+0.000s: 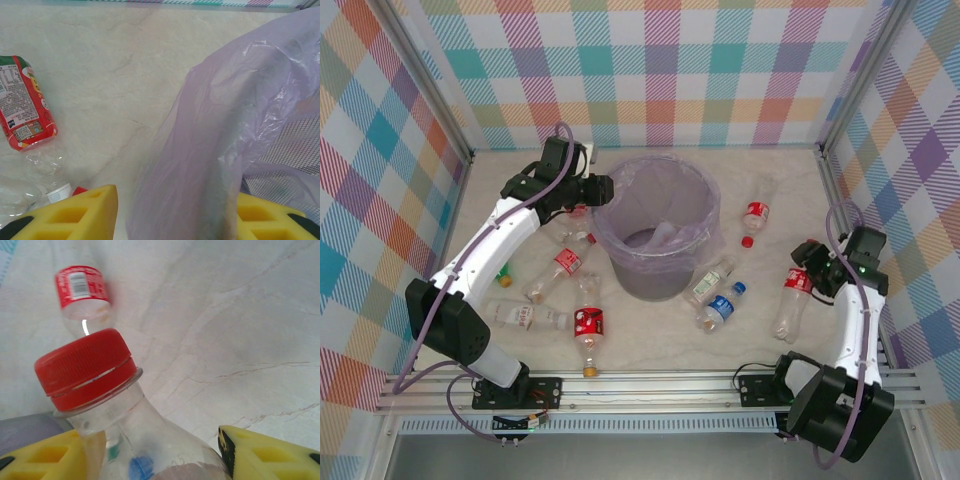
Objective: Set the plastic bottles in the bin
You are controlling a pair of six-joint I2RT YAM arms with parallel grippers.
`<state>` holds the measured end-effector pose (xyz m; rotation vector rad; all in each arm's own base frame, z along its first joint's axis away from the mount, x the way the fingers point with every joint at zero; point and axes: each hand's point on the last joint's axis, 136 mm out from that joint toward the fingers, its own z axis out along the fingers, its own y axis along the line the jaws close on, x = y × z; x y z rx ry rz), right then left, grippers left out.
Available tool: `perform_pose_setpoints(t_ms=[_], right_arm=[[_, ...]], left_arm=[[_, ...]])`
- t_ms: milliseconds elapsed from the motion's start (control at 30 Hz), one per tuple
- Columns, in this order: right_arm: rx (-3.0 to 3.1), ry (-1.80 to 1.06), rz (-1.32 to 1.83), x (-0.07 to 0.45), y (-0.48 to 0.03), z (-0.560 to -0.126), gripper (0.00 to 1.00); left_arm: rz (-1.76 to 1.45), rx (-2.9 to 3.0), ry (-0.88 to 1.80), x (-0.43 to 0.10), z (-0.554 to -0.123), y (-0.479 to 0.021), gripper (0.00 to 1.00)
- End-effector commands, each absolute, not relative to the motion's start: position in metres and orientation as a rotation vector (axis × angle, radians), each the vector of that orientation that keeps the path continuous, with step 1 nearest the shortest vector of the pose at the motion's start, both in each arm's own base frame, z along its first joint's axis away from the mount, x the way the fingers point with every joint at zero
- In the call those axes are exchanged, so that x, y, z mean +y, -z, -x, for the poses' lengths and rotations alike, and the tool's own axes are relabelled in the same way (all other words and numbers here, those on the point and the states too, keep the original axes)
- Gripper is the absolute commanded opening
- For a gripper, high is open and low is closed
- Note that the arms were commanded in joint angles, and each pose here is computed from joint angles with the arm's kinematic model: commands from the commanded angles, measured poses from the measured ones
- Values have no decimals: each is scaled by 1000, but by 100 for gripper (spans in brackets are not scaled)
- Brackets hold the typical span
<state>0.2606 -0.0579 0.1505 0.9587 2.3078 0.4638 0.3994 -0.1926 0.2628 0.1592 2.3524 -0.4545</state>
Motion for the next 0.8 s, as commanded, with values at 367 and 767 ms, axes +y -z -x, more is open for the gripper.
perform_pose_setpoints(t_ms=[367,767], right_arm=[[2194,-628,-590,-2,-291,-267,57],[1970,-748,-180,78,-435,-296,52]], left_arm=[[-154,2449,396,-186,-387,-237,46],[-159,2457,422,-191,-389,-233,46]])
